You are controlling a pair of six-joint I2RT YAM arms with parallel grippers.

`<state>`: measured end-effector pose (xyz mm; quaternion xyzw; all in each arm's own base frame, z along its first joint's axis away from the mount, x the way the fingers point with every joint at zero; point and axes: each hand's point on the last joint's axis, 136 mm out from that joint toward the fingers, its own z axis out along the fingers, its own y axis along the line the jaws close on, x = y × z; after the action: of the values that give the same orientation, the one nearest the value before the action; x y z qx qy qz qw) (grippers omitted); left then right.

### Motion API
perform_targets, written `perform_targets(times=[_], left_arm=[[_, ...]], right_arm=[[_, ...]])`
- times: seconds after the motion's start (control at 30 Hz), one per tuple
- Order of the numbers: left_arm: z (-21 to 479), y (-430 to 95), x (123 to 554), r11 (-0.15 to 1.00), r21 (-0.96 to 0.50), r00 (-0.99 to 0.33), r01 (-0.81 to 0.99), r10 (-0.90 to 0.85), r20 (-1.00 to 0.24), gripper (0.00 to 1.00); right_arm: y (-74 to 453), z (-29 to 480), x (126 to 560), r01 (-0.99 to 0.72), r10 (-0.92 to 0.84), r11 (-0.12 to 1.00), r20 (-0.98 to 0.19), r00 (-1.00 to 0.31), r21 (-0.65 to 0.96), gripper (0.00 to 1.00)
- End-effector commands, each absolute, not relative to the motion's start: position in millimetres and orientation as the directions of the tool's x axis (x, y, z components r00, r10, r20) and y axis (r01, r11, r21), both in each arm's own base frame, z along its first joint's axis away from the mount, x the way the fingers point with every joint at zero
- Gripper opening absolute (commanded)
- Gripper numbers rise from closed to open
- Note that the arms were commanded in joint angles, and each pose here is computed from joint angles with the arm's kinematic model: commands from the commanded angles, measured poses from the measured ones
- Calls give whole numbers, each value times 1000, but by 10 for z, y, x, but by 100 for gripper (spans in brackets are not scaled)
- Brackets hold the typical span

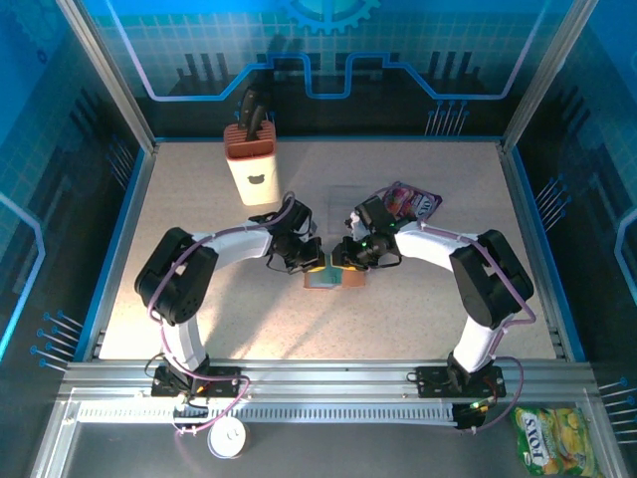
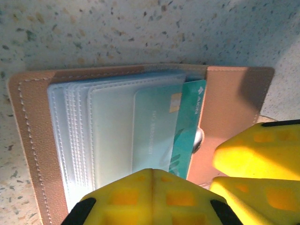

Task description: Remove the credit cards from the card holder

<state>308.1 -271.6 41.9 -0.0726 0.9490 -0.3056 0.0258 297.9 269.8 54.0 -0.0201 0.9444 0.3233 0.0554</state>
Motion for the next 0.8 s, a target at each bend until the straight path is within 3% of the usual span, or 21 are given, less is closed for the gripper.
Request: perform_targets(times=[0.0, 0.5, 0.77], left_arm=[[400, -2749, 3053, 808, -577, -991, -120, -137, 14, 0], [142, -2617, 2959, 840, -520, -988, -153, -143, 61, 0], [112, -2592, 2931, 845, -511, -987, -158, -145, 67, 0]], right_arm=[[2688, 501, 2962, -59, 3, 779, -97, -995, 624, 31], [2590, 217, 2919, 2, 25, 762, -25, -999, 648, 37], [2688, 327, 2968, -2, 34, 684, -35, -999, 729, 35]])
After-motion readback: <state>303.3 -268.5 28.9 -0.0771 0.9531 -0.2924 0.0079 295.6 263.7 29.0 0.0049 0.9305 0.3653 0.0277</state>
